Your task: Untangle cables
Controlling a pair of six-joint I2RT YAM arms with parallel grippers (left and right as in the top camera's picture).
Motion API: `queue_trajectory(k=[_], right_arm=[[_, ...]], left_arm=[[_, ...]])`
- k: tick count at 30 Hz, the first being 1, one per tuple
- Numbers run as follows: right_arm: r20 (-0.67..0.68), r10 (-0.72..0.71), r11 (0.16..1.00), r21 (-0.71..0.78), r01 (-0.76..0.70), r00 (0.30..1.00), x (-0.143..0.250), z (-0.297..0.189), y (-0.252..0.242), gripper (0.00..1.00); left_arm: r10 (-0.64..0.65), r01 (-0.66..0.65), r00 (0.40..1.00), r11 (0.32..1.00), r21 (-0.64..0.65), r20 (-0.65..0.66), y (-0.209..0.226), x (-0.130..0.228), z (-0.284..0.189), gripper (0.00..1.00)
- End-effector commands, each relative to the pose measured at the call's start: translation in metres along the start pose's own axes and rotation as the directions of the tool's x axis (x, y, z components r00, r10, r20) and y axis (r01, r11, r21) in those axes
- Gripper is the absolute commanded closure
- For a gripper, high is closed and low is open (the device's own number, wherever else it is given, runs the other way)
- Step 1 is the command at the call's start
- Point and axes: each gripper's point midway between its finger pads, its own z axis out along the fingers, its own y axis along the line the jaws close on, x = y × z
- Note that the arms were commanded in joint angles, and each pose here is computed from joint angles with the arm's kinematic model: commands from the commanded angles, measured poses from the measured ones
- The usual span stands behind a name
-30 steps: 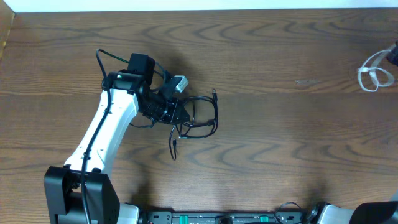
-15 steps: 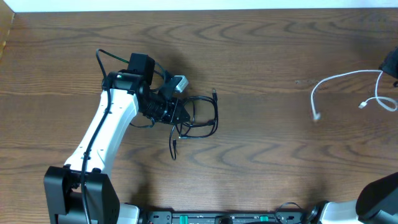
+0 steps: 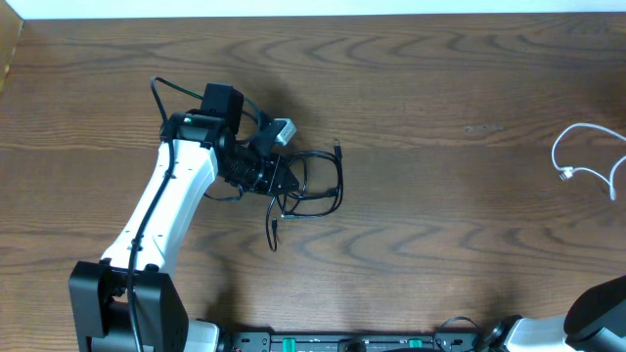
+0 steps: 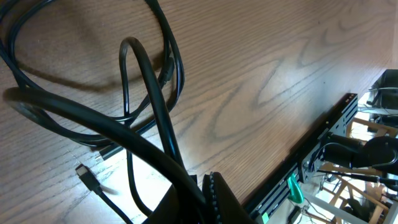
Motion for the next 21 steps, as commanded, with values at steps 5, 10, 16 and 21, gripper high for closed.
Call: queue_trajectory(k=[5,10,16,21], right_arm=[[-0.016,0.037,0.998,-0.058,-0.038,0.999,0.003,0.0,0.01,0.29],[-0.044,0.034,0.989,-0.141,-0.039,0.998,0.007,-0.002,0.024,0.24],[-0.119,0.014,0.97,-0.238,-0.042,0.993,0.023,-0.006,0.042,0.23],[-0.232,-0.118,0.888,-0.46,-0.002,0.966,0.061,-0.024,0.088,0.22]], left_arm=[[0.012,-0.012,1.0,1.0,-0.005,-0.003,0.001,0.001,0.0,0.9],[0.012,-0.012,1.0,1.0,-0.005,-0.003,0.001,0.002,0.0,0.9],[0.015,-0.014,1.0,1.0,-0.004,0.003,0.0,0.0,0.001,0.9],[0.097,-0.118,0.989,0.972,0.203,0.107,-0.046,-0.025,0.004,0.9]])
